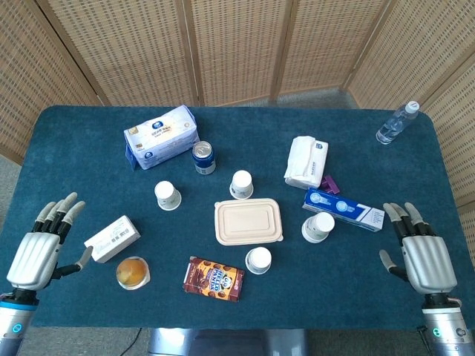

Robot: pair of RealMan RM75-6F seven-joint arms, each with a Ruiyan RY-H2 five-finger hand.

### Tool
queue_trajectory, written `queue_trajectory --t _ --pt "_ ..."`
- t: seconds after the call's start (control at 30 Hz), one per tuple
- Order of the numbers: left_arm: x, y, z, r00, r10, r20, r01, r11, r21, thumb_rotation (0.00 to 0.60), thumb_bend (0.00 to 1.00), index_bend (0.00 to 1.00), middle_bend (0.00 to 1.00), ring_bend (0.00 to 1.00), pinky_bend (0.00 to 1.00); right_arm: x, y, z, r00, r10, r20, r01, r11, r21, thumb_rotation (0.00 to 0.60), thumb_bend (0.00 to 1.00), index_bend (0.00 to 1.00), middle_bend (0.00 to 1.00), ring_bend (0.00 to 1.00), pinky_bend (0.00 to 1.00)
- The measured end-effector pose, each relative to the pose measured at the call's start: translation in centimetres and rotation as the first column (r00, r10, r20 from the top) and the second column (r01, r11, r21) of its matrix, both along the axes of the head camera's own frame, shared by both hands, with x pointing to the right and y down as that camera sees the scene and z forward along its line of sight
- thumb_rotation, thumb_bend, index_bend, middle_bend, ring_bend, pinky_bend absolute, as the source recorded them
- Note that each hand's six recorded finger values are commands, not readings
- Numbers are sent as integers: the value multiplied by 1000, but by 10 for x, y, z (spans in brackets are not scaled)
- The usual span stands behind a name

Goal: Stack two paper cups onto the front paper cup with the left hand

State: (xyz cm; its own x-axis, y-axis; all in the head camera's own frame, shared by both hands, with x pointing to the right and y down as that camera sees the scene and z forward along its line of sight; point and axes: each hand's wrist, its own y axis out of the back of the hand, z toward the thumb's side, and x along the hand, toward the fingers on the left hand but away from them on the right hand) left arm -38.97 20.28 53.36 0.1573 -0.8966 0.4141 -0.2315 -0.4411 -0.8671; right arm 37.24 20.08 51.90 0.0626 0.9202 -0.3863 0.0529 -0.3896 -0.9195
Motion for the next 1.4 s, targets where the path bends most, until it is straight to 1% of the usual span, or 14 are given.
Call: queue_trajectory --t 0.13,0.23,0.3,0.47,0.57,0.67,0.77,1.03,1.17,1.4 --pt "1 -5 5 1000 10 2 -10 1000 -21 468 427 0 0 0 62 2 -1 1 1000 4 2 -4 1000 -3 600 372 0 137 5 304" --pt "2 -12 10 1000 20 7 -20 999 -45 489 428 0 0 0 84 2 -2 2 1000 2 2 -2 1000 -6 600 373 0 137 6 304" --pt "2 -17 14 1000 23 15 -22 998 -61 490 429 0 0 0 87 3 -2 2 1000 1 3 -1 1000 -8 600 374 0 137 5 304" --pt "5 -34 29 998 37 56 -30 993 -114 493 429 0 0 0 90 7 -3 1 1000 6 1 -6 1000 -6 600 373 0 137 5 304" --pt "9 -43 40 996 50 79 -38 989 -145 490 429 0 0 0 119 11 -4 0 1000 14 -2 -14 1000 -4 600 372 0 137 5 304" --pt "13 -53 50 993 61 100 -43 985 -165 507 429 0 0 0 156 13 -3 -1 1000 19 -4 -19 1000 -2 600 372 0 137 5 304" --pt "18 -62 60 992 62 108 -42 983 -181 519 429 0 0 0 167 14 -3 -2 1000 21 -5 -21 1000 -1 600 372 0 137 5 303" --pt "47 -84 90 987 115 111 -86 968 -234 517 430 0 0 0 178 18 -2 -7 999 31 -10 -31 1000 6 600 372 0 137 5 304" --pt "62 -92 102 984 139 108 -108 960 -259 516 429 0 0 0 177 20 -2 -9 999 35 -14 -35 999 8 600 372 0 137 5 304" --pt "81 -105 124 980 164 116 -127 952 -280 515 428 0 0 0 196 26 -1 -15 999 47 -23 -47 999 17 600 371 0 137 5 304"
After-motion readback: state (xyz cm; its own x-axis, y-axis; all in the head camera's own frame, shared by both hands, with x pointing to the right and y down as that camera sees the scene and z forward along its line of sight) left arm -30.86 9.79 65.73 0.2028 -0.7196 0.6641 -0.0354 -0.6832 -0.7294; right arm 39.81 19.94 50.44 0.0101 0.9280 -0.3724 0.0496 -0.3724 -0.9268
